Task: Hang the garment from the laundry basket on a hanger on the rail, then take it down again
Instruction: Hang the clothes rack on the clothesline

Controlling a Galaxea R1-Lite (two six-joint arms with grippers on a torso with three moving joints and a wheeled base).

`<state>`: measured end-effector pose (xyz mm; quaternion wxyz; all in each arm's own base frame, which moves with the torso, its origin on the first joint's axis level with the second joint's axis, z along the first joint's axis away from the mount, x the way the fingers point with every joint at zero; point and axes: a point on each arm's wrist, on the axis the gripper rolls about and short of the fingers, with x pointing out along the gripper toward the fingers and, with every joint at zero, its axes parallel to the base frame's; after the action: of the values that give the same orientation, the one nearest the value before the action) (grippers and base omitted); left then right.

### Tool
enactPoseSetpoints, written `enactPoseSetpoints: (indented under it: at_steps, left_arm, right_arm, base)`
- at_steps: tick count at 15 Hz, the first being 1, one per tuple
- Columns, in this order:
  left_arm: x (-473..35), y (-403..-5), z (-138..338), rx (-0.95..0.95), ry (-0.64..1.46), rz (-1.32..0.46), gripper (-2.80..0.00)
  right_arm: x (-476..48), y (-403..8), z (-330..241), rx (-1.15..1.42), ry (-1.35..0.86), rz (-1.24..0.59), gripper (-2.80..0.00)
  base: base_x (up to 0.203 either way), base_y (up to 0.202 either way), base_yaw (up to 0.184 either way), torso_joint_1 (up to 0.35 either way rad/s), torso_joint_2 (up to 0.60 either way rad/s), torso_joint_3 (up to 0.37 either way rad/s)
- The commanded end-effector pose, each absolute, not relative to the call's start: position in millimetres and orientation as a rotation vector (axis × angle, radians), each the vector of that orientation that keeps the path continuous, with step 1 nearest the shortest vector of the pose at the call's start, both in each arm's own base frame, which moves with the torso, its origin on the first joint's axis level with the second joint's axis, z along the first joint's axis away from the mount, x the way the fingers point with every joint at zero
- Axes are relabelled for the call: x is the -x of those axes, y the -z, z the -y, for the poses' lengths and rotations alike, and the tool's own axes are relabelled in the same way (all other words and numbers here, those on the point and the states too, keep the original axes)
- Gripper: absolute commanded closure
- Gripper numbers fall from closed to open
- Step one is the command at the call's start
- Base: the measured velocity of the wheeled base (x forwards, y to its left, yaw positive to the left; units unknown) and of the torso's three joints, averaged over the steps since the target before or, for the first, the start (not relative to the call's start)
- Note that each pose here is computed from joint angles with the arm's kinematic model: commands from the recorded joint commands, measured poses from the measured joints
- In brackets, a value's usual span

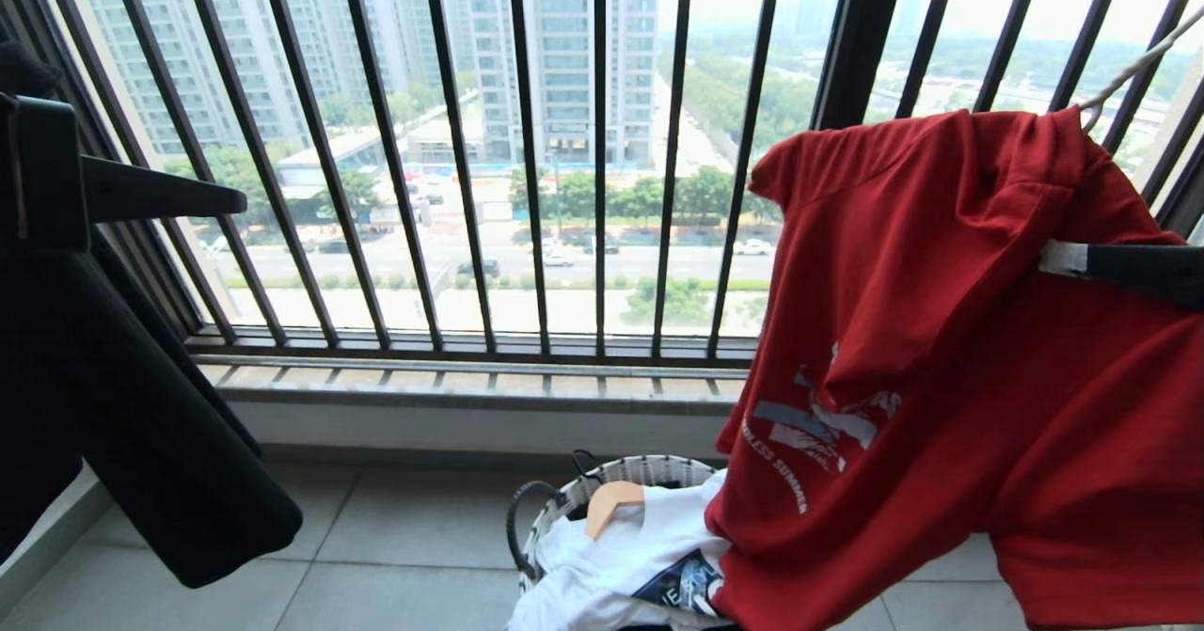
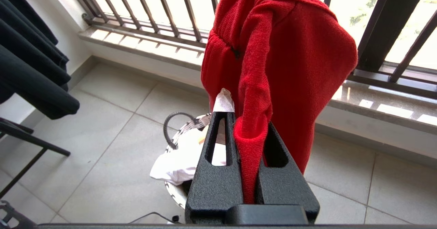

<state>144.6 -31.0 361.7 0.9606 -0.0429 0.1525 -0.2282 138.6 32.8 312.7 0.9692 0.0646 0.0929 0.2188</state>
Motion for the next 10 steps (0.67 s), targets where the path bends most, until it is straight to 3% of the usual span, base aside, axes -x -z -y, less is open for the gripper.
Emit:
enactPoseSetpoints:
  at_steps: [1, 10]
  left_arm:
    - [-143.8, -362.0, 31.1, 0.088, 0.465, -0.309, 0.00]
    - [-144.4, -361.5, 31.2, 0.087, 0.465, -0.311, 0.00]
  right_arm:
    - [-133.8, -313.0, -32.0, -0.130, -0.446, -0.178, 0.00]
    - [-118.9, -313.8, -29.1, -0.129, -0.448, -0.149, 0.00]
  base:
    - [0.000, 0.000, 0.000, 0.114, -0.45, -0.368]
    - [0.000, 0.000, 0.000, 0.124, -0.49, -0.319]
